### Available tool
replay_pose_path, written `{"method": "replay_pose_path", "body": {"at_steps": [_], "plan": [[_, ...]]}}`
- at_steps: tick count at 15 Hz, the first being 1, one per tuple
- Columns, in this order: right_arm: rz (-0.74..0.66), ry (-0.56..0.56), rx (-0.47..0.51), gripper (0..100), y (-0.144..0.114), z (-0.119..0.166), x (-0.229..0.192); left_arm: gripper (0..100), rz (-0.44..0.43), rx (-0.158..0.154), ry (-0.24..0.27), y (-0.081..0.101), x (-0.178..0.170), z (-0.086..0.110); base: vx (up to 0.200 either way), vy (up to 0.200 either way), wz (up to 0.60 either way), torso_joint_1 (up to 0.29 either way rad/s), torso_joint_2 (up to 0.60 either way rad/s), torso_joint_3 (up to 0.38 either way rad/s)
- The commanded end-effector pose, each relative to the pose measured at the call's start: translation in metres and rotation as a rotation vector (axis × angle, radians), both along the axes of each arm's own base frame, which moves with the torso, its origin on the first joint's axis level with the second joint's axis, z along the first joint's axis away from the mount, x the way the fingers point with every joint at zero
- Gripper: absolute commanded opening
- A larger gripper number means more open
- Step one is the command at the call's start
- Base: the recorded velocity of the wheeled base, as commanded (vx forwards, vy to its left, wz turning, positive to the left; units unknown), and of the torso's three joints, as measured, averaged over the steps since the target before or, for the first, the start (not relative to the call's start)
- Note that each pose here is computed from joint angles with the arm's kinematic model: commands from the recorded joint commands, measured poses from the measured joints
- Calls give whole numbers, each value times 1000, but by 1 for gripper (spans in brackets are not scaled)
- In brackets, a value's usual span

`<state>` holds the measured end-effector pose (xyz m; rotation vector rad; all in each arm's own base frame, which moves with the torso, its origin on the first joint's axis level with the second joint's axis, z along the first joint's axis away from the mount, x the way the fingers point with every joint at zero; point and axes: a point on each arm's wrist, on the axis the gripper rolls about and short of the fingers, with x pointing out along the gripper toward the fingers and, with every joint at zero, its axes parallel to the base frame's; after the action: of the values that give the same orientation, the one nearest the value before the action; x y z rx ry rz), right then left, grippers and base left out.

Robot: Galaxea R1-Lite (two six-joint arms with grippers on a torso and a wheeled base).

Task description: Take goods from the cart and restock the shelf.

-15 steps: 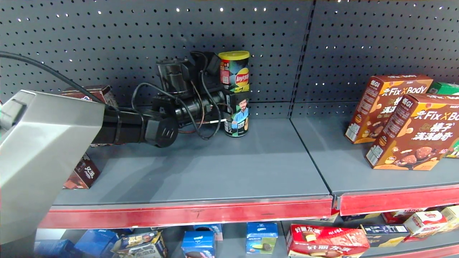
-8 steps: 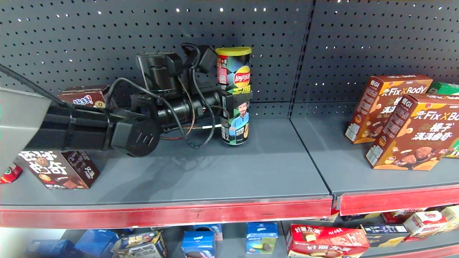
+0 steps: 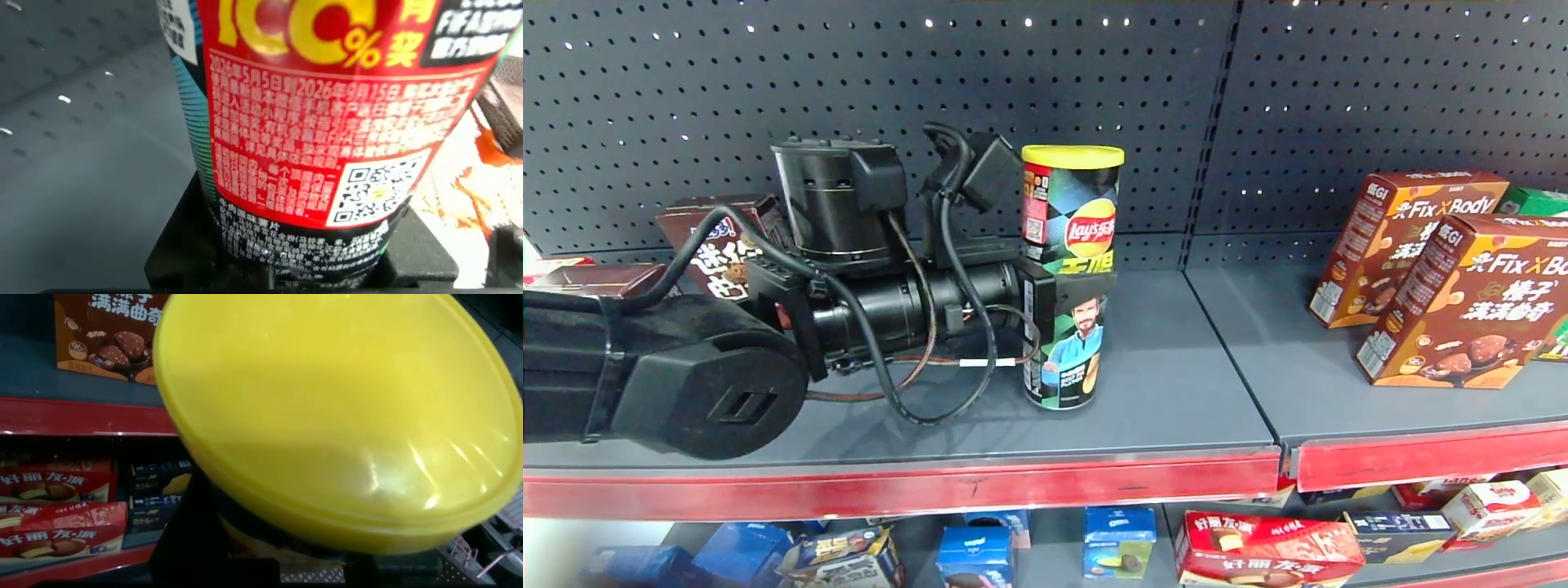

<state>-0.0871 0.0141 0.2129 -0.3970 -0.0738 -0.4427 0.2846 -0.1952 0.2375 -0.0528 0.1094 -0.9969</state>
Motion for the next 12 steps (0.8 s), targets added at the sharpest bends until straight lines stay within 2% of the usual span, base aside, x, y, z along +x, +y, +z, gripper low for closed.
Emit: {"method": "replay_pose_path", "body": {"at_steps": [1,12], "plan": [[6,-2,-1,0,0,-3,-3,0,-1,0,1,7,-14,1,0,0,0,0,0,0],[17,-9,19,0,0,-8,-8,0,35,30,44,6,-5,-16,0,0,0,0,0,0]]}}
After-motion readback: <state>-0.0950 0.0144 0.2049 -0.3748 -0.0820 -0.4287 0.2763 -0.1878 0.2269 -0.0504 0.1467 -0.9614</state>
